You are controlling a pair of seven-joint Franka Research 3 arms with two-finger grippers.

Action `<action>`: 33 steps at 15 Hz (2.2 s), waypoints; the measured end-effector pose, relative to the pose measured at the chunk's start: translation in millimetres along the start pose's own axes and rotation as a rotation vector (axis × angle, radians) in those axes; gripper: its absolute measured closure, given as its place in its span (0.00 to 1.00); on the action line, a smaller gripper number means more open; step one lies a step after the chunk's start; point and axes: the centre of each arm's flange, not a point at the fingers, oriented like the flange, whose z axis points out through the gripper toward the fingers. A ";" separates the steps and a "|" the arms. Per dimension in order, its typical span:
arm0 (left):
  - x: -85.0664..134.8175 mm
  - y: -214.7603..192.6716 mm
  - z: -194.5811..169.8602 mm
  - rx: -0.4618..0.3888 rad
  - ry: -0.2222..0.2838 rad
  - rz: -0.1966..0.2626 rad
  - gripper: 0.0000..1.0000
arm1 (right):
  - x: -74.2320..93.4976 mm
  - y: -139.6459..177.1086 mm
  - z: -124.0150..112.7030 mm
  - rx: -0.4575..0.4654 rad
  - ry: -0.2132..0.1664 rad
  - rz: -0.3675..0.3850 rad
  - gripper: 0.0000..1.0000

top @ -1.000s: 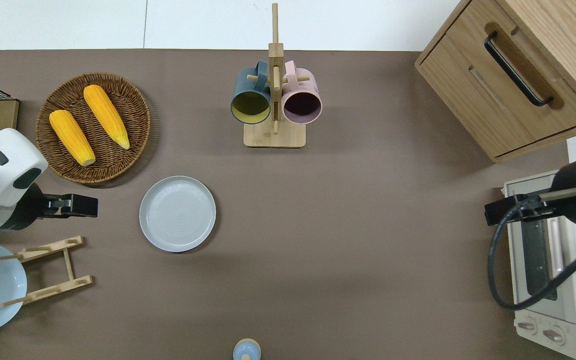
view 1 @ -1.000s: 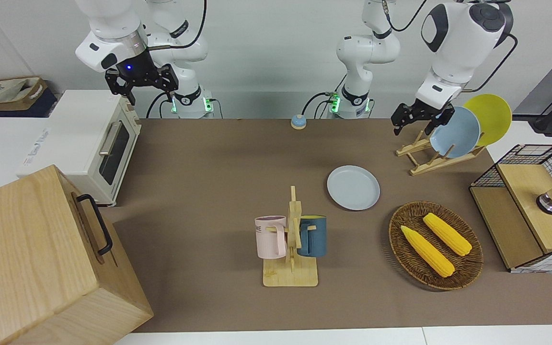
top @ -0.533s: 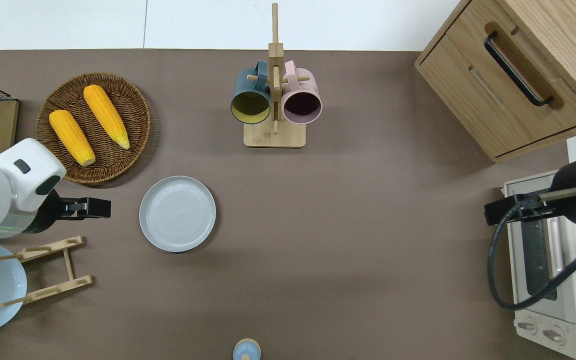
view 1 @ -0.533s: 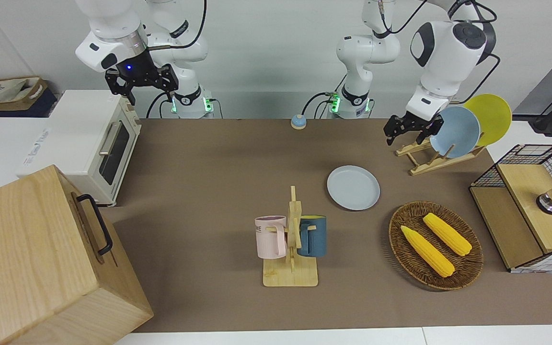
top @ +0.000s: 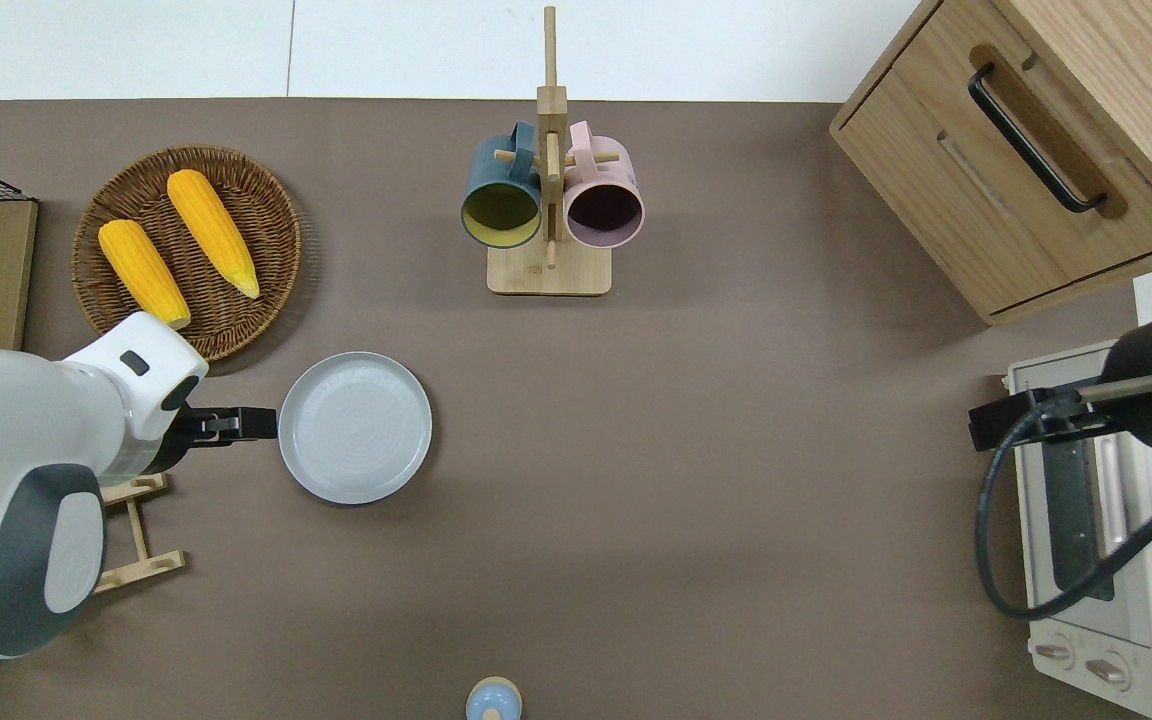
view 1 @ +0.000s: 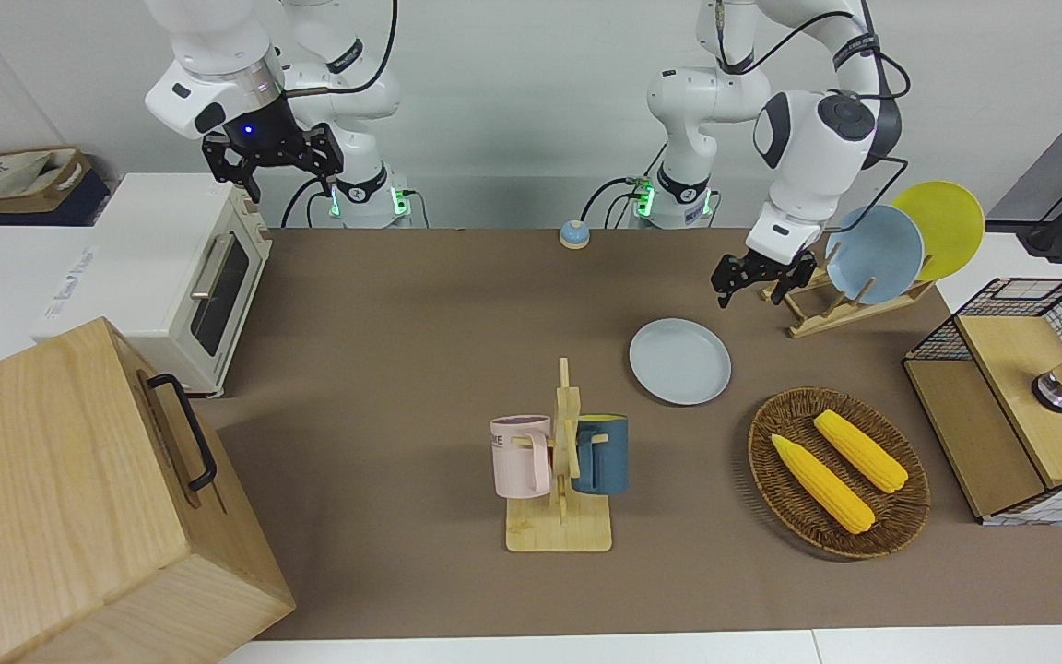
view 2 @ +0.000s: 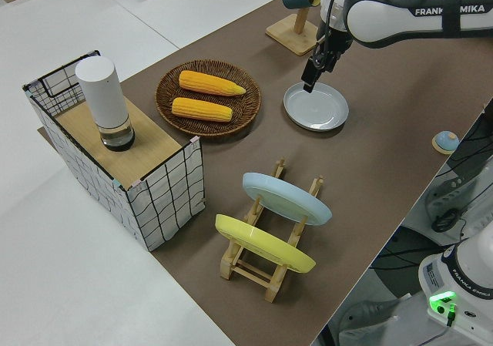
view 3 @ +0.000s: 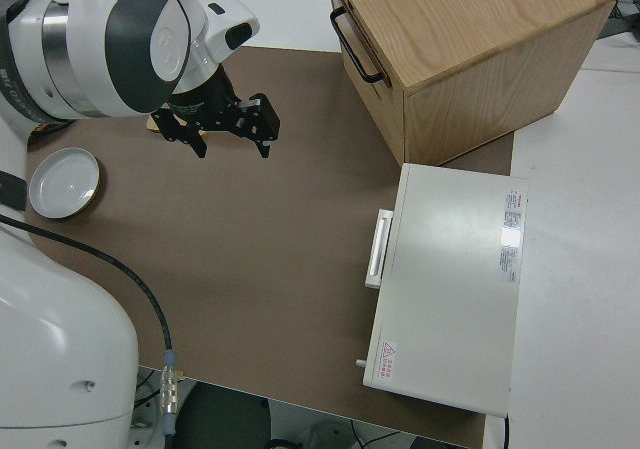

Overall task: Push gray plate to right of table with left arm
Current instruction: 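Move the left gripper forward to the near edge of the gray plate, then push the gray plate with the left gripper away from the basket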

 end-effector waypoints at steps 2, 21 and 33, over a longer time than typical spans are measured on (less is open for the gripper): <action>-5.0 0.8 16.9 0.000 0.011 -0.003 0.00 | 0.0 0.0 0.0 0.000 0.000 0.000 0.01; -25.1 -5.8 137.3 -0.003 0.029 -0.012 0.00 | 0.0 0.0 0.0 0.000 0.000 0.000 0.01; -25.5 -4.7 140.3 -0.003 0.026 -0.011 0.90 | 0.0 0.0 0.0 0.000 0.000 0.000 0.01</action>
